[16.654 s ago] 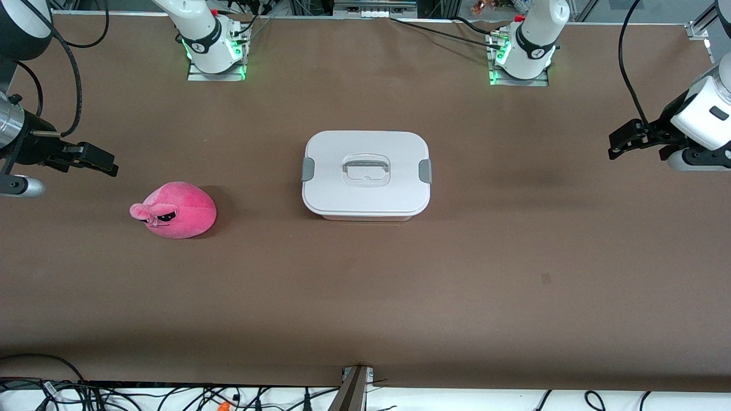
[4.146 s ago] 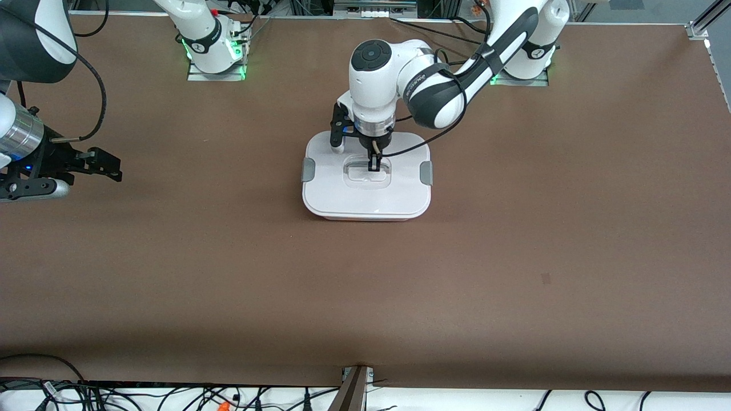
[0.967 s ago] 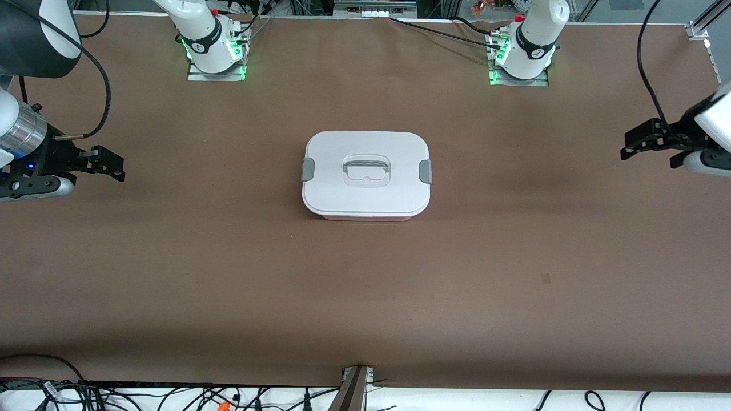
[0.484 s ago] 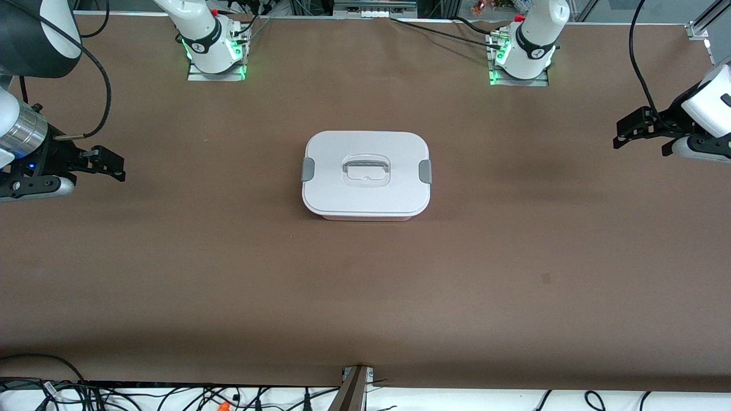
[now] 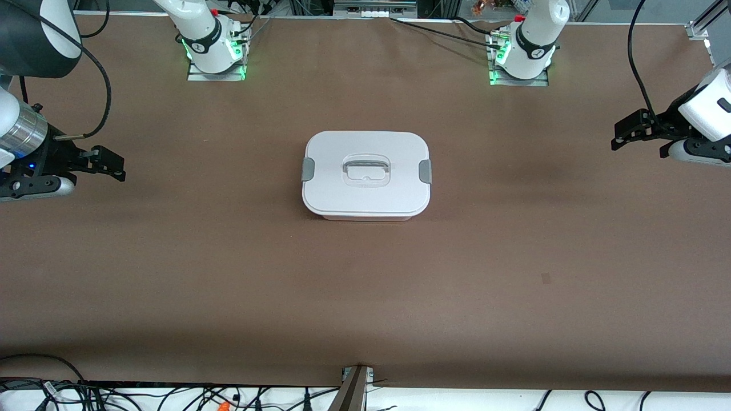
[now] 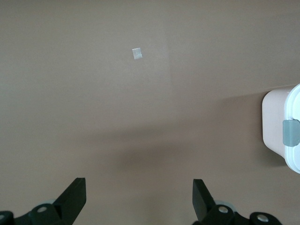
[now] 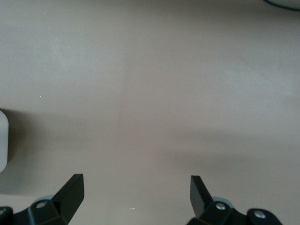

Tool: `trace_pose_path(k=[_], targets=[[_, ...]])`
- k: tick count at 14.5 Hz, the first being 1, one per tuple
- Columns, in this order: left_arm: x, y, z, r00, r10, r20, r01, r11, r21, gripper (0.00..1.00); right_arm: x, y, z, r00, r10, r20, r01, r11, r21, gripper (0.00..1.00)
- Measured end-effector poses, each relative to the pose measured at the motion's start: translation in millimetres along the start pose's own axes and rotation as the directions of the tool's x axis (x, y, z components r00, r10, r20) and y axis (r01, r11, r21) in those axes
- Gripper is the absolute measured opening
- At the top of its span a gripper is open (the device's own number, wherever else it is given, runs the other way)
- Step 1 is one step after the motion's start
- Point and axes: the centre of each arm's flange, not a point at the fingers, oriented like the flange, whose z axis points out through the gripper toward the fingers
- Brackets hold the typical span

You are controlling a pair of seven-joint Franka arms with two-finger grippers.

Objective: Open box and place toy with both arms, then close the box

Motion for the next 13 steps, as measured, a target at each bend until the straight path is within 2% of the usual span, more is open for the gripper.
trace_pose_path(k=[13], targets=[[-1.2, 0.7, -2.1, 1.0, 0.001, 0.011, -0.001, 1.0, -0.001, 1.0, 0.0, 0.0, 0.0, 1.0, 0.0, 0.0, 0.0, 1.0, 0.0, 1.0]])
